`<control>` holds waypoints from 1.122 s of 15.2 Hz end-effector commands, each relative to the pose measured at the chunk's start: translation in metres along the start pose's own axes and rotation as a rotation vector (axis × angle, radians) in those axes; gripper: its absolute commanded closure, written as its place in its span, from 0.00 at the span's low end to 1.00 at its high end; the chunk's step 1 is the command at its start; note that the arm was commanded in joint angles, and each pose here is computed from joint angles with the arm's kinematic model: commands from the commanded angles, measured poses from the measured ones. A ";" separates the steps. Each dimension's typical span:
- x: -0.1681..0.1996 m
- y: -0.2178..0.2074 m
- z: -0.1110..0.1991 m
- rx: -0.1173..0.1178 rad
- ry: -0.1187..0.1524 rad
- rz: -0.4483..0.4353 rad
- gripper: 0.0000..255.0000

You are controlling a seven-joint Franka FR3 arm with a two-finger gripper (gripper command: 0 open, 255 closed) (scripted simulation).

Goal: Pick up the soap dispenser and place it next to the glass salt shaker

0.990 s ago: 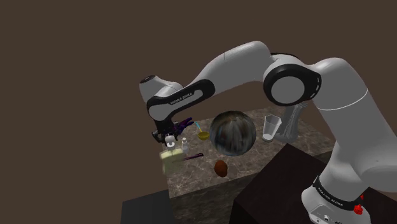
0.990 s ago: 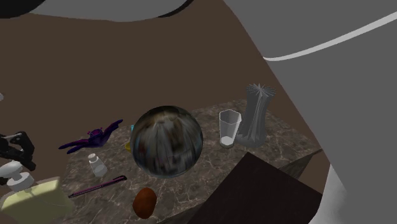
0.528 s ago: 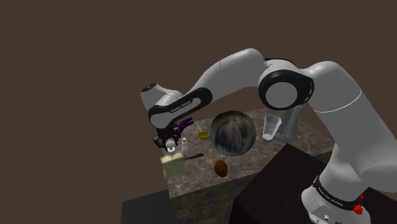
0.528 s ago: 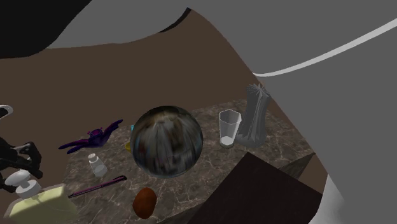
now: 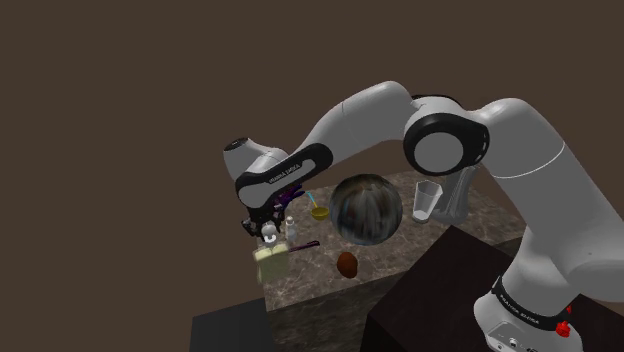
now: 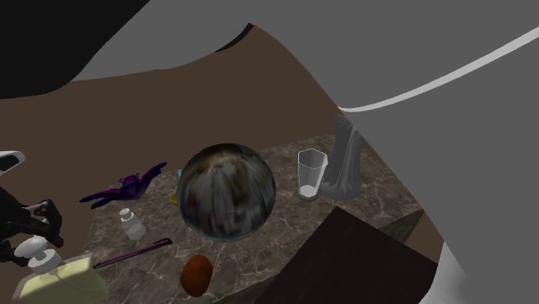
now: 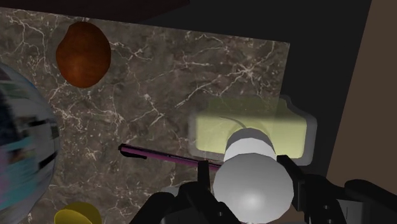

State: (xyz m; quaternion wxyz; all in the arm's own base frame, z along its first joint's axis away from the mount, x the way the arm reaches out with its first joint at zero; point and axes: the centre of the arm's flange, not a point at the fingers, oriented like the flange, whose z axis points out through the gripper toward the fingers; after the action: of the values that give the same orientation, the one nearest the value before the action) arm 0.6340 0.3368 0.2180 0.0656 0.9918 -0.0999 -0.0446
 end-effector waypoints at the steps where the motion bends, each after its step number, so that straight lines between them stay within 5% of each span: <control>1: 0.000 0.000 0.000 0.000 0.000 0.000 1.00; 2: 0.000 0.000 0.000 0.000 0.000 0.000 1.00; 3: 0.000 0.000 0.000 0.000 0.000 0.000 0.00; 8: 0.000 0.000 0.000 0.000 0.000 0.000 0.00; 12: 0.000 0.000 -0.050 0.000 0.000 0.000 0.00; 17: 0.000 0.000 -0.050 0.000 0.000 0.000 0.00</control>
State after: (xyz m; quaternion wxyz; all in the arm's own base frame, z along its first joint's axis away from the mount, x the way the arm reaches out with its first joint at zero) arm 0.6390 0.3430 0.2672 0.0654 0.9919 -0.0999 -0.0442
